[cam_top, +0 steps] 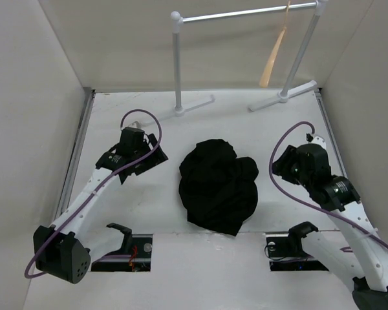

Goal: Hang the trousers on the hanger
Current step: Flatten out the trousers at the center of the board.

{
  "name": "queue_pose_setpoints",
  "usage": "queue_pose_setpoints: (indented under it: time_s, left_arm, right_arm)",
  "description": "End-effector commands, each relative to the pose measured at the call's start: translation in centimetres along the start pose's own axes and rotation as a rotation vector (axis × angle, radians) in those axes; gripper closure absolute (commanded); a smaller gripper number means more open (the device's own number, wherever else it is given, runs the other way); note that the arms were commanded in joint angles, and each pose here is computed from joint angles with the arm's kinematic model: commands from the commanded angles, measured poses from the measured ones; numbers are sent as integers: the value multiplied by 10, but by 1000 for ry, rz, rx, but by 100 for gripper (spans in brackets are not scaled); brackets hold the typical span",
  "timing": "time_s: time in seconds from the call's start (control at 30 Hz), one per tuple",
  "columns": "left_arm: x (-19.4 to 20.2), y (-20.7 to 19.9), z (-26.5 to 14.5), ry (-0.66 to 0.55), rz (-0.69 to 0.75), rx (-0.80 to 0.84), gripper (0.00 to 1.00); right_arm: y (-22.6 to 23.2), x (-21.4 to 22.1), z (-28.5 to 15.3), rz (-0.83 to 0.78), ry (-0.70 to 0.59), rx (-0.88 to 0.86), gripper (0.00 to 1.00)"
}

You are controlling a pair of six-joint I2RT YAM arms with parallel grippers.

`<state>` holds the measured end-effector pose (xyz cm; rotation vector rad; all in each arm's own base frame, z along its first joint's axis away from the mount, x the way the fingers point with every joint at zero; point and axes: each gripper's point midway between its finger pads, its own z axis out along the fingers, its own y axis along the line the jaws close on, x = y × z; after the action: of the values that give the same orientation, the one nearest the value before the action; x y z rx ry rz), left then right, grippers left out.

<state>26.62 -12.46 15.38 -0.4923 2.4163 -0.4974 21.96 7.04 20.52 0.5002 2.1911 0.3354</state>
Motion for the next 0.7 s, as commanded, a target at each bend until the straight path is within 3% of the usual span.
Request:
queue_pose_setpoints:
  time_s: [0.0, 0.07, 0.13, 0.17, 0.23, 0.3, 0.33, 0.43, 0.5, 0.57, 0.6, 0.67]
  left_arm:
    - [-10, -14, -7, -27, -5, 34, 30]
    - [-9, -15, -7, -23, -4, 43, 30]
    - [-6, -14, -7, -23, -1, 51, 33]
    - [-4, -14, -6, -26, 5, 64, 41]
    - [-1, -18, -7, -37, 13, 102, 67]
    - [2, -17, -7, -36, 13, 112, 84]
    - [3, -17, -6, -34, 13, 111, 88]
    - [6, -19, -4, -28, 15, 118, 89]
    - [8, -22, -1, -22, 15, 123, 83]
    - [12, -29, 3, -9, 16, 138, 68]
    - [17, -33, 6, 9, 23, 147, 56]
    - [29, -45, 13, 63, 42, 175, 41]
  right_arm:
    - [23, -7, -6, -37, -18, -91, 45]
    - [33, -4, -8, -65, -5, -124, 55]
    - [45, 2, -11, -96, 19, -165, 77]
    - [51, 5, -12, -110, 31, -180, 84]
    - [64, 10, -14, -133, 56, -213, 94]
    - [81, 17, -17, -165, 84, -258, 96]
    - [89, 20, -19, -181, 94, -278, 96]
    - [118, 31, -22, -239, 117, -344, 88]
    - [132, 39, -18, -271, 135, -371, 72]
    - [146, 49, -12, -304, 157, -390, 52]
    - [152, 53, -7, -319, 166, -397, 43]
    - [162, 64, 6, -346, 190, -415, 34]
